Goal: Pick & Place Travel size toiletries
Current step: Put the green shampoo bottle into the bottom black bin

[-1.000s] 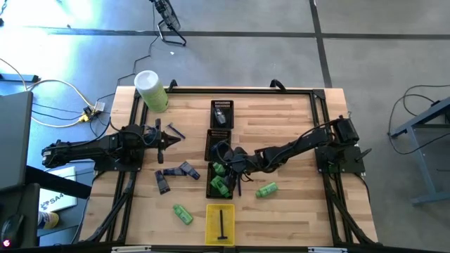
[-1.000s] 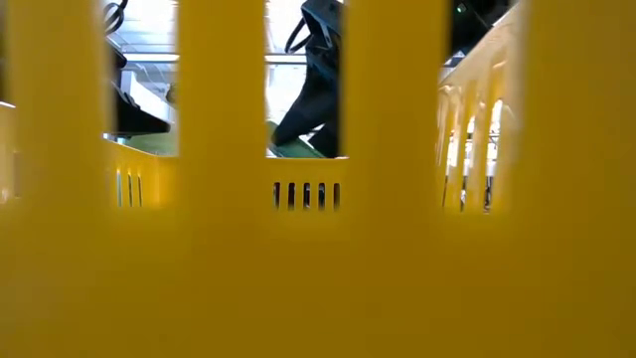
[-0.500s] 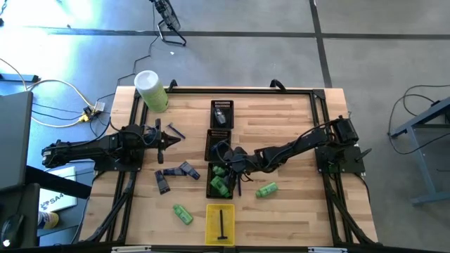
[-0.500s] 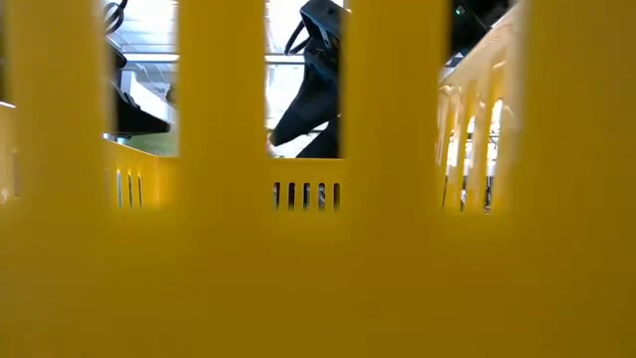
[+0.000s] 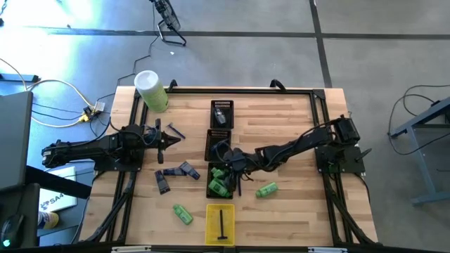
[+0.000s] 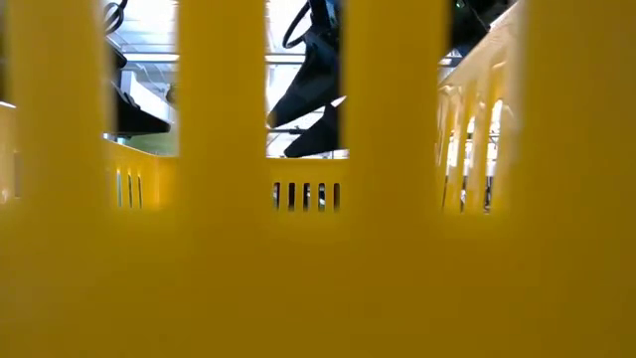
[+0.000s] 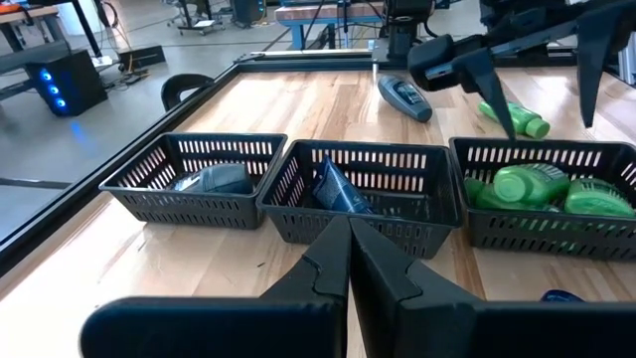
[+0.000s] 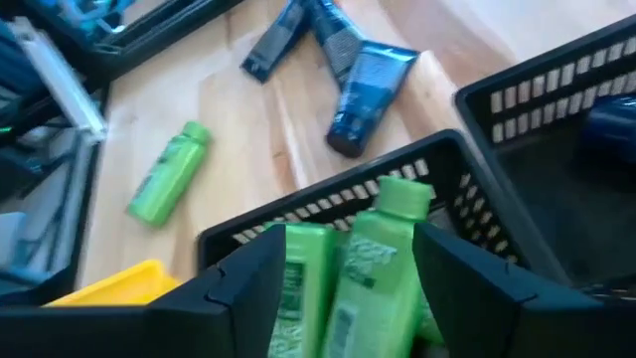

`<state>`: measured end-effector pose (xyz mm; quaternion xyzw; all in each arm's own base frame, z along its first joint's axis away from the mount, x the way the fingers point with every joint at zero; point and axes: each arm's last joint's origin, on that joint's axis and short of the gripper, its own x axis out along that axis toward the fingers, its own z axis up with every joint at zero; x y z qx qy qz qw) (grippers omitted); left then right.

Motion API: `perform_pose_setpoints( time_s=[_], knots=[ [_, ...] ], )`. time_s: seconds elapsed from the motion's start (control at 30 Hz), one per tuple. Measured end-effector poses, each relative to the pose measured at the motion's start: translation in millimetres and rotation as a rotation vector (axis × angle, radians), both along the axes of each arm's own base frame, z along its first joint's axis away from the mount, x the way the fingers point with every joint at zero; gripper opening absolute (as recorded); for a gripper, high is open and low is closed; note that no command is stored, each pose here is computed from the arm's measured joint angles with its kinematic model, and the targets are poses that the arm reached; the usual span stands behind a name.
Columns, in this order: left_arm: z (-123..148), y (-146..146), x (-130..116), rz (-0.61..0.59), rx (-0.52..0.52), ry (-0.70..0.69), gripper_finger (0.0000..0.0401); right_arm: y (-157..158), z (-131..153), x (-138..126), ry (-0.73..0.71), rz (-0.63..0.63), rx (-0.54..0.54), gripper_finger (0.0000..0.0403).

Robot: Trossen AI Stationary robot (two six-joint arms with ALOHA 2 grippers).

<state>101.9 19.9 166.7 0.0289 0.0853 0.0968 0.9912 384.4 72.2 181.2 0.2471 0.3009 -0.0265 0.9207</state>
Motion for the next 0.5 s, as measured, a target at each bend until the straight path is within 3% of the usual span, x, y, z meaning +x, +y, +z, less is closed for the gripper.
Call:
perform_pose_setpoints(
  time_s=[0.5],
  knots=[
    [0, 0, 0, 0.0, 0.0, 0.0, 0.0006, -18, 45, -18, -0.033, 0.069, 0.079, 0.0114]
  ],
)
